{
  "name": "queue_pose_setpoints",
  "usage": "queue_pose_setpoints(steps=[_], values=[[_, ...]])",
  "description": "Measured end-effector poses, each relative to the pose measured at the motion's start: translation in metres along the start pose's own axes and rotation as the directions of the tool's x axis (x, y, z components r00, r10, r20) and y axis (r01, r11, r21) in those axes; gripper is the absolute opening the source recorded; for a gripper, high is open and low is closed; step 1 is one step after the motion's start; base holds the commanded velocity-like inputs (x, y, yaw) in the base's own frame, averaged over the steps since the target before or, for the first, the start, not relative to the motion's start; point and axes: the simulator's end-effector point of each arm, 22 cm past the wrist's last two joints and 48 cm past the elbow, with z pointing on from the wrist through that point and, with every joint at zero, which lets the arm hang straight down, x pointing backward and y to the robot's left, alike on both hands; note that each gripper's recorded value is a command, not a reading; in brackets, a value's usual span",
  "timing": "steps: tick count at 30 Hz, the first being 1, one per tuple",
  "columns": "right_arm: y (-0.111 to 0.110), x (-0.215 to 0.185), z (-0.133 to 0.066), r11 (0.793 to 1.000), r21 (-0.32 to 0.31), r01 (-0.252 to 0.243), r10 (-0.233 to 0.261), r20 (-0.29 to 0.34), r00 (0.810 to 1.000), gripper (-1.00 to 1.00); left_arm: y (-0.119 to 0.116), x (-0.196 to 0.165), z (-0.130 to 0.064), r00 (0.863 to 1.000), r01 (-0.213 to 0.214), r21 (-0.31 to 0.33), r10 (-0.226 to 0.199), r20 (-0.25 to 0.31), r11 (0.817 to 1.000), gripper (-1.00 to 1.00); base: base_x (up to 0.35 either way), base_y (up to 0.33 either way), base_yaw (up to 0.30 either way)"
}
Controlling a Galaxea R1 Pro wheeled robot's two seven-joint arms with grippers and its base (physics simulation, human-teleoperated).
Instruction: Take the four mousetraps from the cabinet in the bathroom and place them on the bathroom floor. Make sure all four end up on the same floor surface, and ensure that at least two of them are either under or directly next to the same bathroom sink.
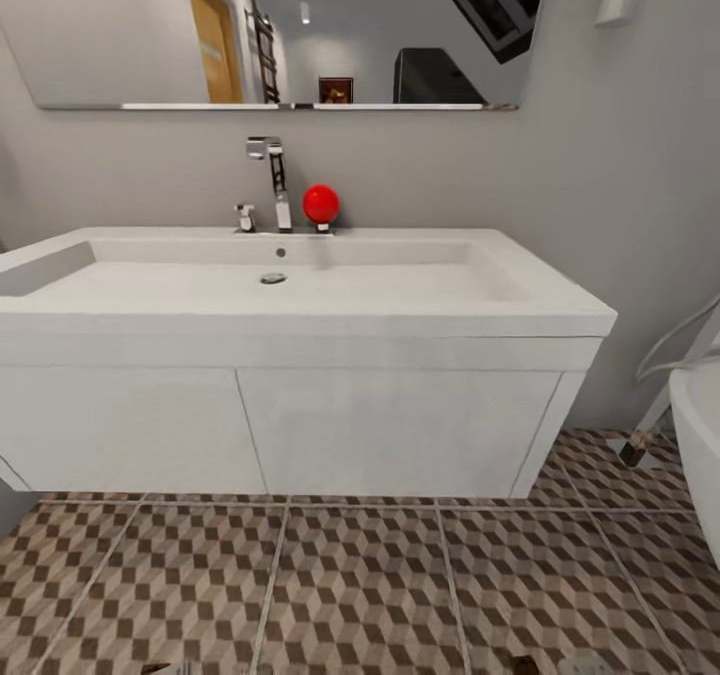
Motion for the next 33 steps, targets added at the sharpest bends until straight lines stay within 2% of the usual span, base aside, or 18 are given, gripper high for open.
queue_pose_setpoints(steps=[10,25,33], values=[[0.0,0.01,0.006,1.0,0.0,0.004,-0.004,-0.015,1.0,-1.0,0.003,0.018,0.004,0.999,-0.014,-0.008,0.013,-0.037,1.0,-1.0,0.166,0.058,0.0],[0.0,0.038,0.013,1.0,-0.001,0.003,-0.003,-0.075,0.997,-1.0,0.006,0.045,0.008,0.995,-0.036,-0.018,0.034,-0.092,0.999,-1.0,0.009,0.003,0.0],[0.0,0.038,0.013,1.0,-0.001,0.003,-0.003,-0.074,0.997,-1.0,0.006,0.045,0.008,0.995,-0.036,-0.017,0.035,-0.092,0.999,-1.0,0.0,0.0,0.0]])
